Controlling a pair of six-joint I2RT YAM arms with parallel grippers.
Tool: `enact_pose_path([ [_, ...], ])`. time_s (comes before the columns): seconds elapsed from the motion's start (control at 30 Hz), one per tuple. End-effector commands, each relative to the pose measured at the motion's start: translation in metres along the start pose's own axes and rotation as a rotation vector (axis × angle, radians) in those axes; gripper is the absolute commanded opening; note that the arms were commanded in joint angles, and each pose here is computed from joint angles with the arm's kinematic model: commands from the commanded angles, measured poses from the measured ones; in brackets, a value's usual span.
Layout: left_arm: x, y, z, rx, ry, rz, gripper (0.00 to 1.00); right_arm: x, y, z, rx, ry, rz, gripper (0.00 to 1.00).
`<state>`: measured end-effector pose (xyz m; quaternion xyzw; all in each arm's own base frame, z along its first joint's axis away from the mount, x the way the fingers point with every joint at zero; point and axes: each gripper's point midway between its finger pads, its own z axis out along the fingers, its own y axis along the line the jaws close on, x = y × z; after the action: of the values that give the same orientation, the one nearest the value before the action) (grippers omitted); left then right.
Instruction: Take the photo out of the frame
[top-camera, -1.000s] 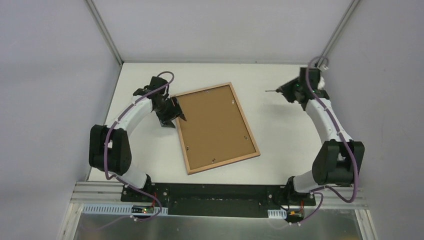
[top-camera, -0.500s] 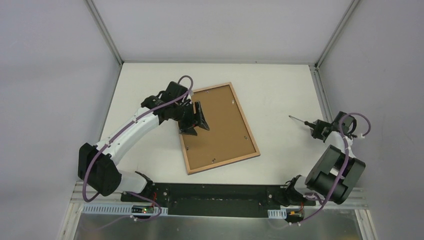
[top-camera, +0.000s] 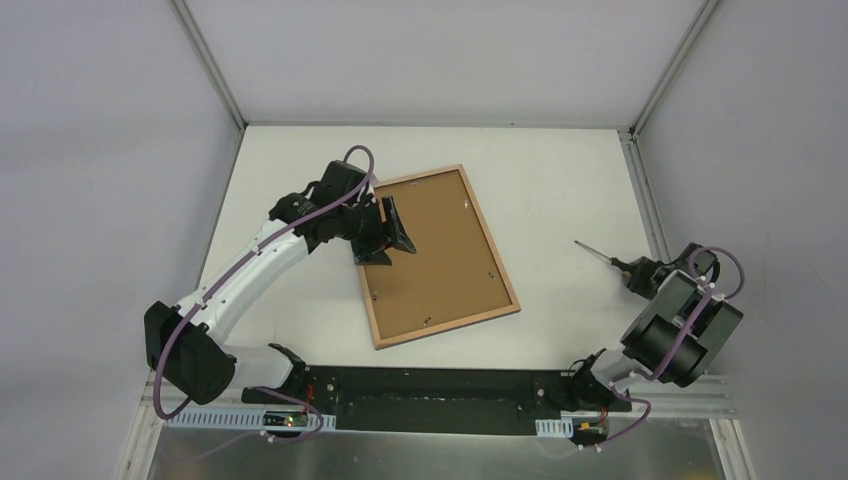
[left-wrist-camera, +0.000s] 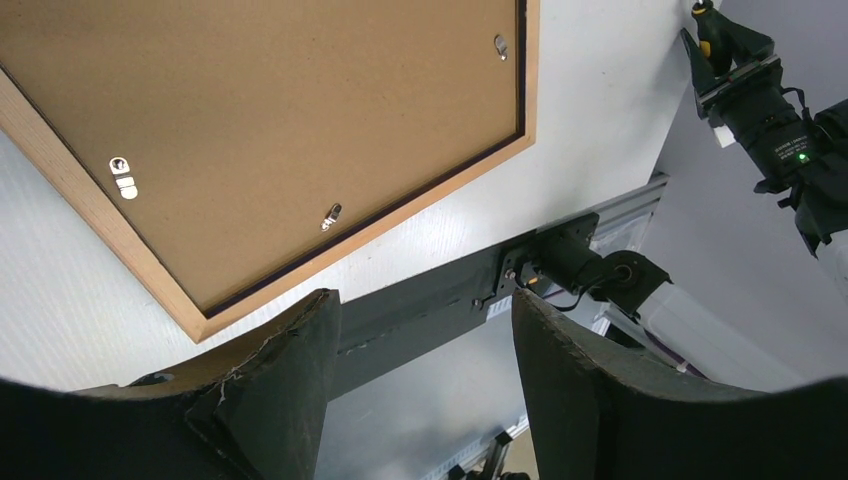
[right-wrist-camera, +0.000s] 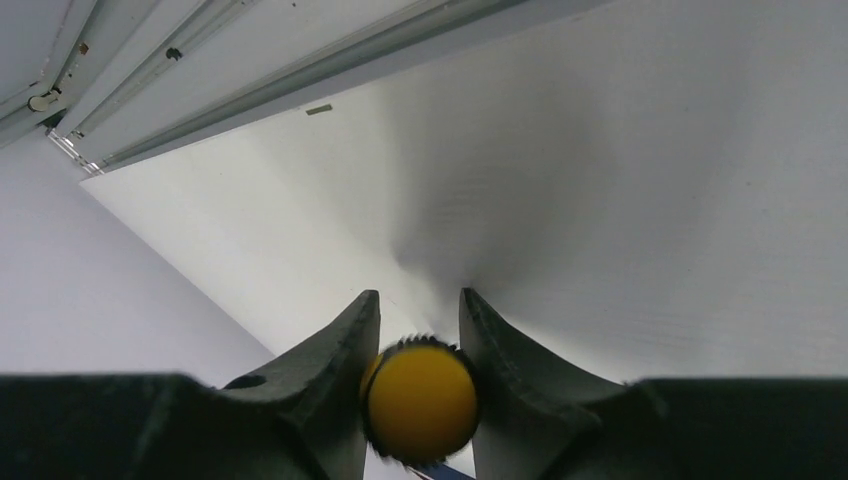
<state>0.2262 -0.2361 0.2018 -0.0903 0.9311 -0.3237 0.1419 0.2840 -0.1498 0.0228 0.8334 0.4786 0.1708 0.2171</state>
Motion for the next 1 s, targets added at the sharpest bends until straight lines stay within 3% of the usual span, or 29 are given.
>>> enact_pose_path([
  [0.0, -0.009, -0.013, -0.014, 0.025, -0.052, -0.004, 0.64, -0.013, -0.036, 0.009, 0.157, -0.047, -0.016, 0.41],
  [0.2, -0.014, -0.017, -0.012, 0.027, -0.054, 0.000, 0.64, -0.018, -0.046, 0.006, 0.283, -0.050, -0.068, 0.55],
  [0.5, -0.017, -0.019, -0.003, 0.019, -0.027, 0.009, 0.64, -0.015, -0.046, 0.006, 0.338, -0.021, -0.153, 0.63],
  [0.73, -0.020, -0.021, -0.003, 0.027, -0.025, 0.044, 0.67, -0.004, -0.009, -0.009, 0.277, -0.083, -0.476, 0.89],
  [0.97, -0.015, -0.009, -0.003, 0.004, -0.024, 0.047, 0.72, 0.000, 0.013, -0.052, 0.255, -0.189, -0.608, 0.99],
])
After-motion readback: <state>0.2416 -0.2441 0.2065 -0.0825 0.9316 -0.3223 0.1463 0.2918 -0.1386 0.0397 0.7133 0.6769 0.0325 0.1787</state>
